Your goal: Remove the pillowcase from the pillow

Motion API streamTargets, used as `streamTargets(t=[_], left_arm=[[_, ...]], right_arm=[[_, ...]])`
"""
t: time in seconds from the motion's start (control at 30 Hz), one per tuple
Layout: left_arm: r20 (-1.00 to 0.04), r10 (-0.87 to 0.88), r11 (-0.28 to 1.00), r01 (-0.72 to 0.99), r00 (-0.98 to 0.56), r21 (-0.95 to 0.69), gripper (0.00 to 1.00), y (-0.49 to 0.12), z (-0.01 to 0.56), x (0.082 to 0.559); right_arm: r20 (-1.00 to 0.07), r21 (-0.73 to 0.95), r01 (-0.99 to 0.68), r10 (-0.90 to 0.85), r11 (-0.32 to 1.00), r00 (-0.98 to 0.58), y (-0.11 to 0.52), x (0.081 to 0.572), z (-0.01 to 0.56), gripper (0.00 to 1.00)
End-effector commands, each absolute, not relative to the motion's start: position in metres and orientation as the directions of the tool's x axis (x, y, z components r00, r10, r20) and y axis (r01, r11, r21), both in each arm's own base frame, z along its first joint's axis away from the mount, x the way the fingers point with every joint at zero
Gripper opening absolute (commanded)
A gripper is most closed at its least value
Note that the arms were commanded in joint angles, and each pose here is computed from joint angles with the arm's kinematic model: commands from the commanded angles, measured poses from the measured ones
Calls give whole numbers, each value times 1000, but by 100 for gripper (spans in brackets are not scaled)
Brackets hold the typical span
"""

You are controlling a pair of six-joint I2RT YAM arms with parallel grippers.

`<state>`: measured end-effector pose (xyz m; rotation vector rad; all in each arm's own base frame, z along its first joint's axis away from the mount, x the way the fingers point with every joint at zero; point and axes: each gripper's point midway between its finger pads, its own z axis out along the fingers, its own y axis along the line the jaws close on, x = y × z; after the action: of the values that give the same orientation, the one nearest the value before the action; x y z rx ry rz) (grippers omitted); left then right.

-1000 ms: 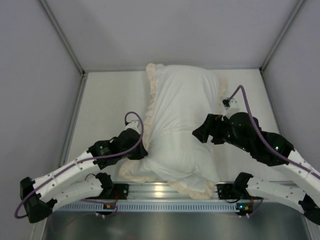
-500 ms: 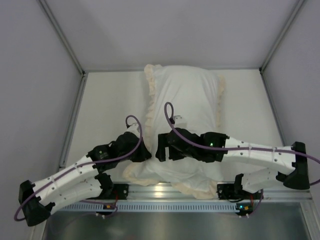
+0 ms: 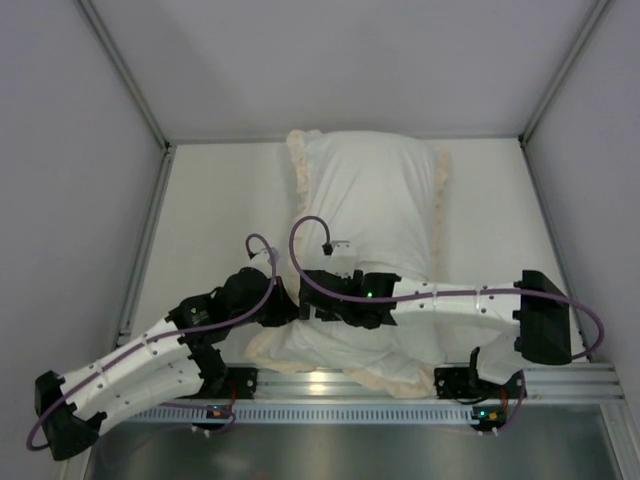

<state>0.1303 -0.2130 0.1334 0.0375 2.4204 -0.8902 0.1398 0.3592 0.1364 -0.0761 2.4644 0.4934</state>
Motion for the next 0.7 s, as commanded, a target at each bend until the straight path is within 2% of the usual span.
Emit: streamTargets(t=[0.0, 0.1, 0.13, 0.2, 0.37, 0.4, 0.43, 0.67], left_arm=[[-512, -167, 665, 287, -842, -689, 0, -236, 166, 123], [-505, -161, 669, 282, -848, -687, 0, -236, 163, 123], [-503, -159, 672, 280, -850, -686, 0, -236, 161, 122], [-502, -160, 668, 282, -850, -689, 0, -236, 162, 122], [-499, -160, 673, 276, -852, -687, 0, -234, 158, 121], [-497, -160, 677, 271, -853, -684, 0, -234, 155, 121], [-495, -162, 681, 266, -854, -682, 0, -233, 153, 121], [-464, -153, 699, 237, -872, -675, 0, -232, 138, 118]], right_arm=[[-600, 310, -123, 93, 943, -795, 368, 146, 109, 85], [-610, 289, -89, 111, 953, -785, 362, 149, 94, 68], [-615, 288, -79, 121, 955, -779, 359, 151, 94, 49], [-630, 280, -48, 147, 959, -762, 350, 155, 91, 30], [-650, 251, -24, 150, 968, -745, 336, 158, 81, 26], [-650, 243, -21, 147, 970, -745, 336, 158, 78, 22], [-651, 237, -21, 143, 971, -745, 334, 158, 77, 1], [-715, 270, -114, 120, 956, -688, 339, 167, 117, 0]])
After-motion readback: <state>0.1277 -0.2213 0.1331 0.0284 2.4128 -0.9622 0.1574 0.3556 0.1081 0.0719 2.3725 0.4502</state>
